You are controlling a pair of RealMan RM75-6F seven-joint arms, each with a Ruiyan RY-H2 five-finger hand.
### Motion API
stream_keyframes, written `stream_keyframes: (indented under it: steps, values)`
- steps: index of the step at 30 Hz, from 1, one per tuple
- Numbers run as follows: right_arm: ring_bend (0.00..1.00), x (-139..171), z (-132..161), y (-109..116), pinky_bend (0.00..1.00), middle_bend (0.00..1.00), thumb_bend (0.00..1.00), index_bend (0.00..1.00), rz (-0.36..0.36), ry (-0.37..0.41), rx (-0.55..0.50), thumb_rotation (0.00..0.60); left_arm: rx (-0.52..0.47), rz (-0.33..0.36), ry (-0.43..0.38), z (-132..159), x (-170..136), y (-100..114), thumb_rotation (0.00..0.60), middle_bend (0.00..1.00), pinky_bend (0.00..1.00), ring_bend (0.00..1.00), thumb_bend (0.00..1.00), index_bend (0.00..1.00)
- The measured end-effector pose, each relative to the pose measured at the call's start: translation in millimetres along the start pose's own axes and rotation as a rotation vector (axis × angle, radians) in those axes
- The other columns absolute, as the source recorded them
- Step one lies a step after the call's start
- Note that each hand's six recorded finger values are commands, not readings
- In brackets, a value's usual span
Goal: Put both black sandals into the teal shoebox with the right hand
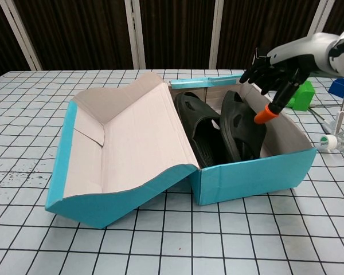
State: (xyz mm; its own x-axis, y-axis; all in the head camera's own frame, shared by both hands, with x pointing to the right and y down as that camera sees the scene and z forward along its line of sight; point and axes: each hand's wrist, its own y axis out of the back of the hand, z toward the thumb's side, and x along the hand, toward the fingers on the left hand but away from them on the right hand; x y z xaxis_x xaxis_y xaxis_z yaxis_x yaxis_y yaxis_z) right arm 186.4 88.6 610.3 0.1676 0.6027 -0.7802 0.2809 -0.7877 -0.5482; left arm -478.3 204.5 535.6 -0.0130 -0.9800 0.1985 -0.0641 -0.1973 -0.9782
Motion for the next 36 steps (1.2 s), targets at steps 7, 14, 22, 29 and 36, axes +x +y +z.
stream_keyframes:
  steps: [7,14,22,29,36]
  values:
    - [0.39,8.8,9.9,18.7,0.44,0.32,0.47,0.47,-0.143,0.027,-0.026,0.6,0.001,0.003,0.004,-1.6,0.3,0.9,0.6,0.0,0.08,0.0,0.2,0.13]
    - [0.33,36.7,-1.9,39.9,0.4,0.3,0.47,0.39,-0.359,0.035,0.106,0.6,-0.003,0.006,0.005,-2.7,0.8,1.9,0.6,0.0,0.08,0.0,0.2,0.13]
    - [0.18,94.2,-59.1,20.7,0.25,0.15,0.44,0.28,-0.432,0.008,0.322,0.6,-0.008,0.027,0.018,-6.2,-1.6,8.7,0.6,0.0,0.08,0.0,0.2,0.13]
    - [0.16,141.5,-114.9,-1.3,0.23,0.15,0.44,0.28,-0.497,-0.029,0.413,0.6,-0.001,0.017,0.018,-6.3,-2.3,7.8,0.6,0.05,0.08,0.0,0.2,0.15]
    - [0.11,172.4,-164.4,-21.5,0.21,0.1,0.44,0.22,-0.536,-0.06,0.477,0.6,0.018,-0.002,0.016,-4.5,-2.8,4.8,0.6,0.05,0.08,0.0,0.2,0.15]
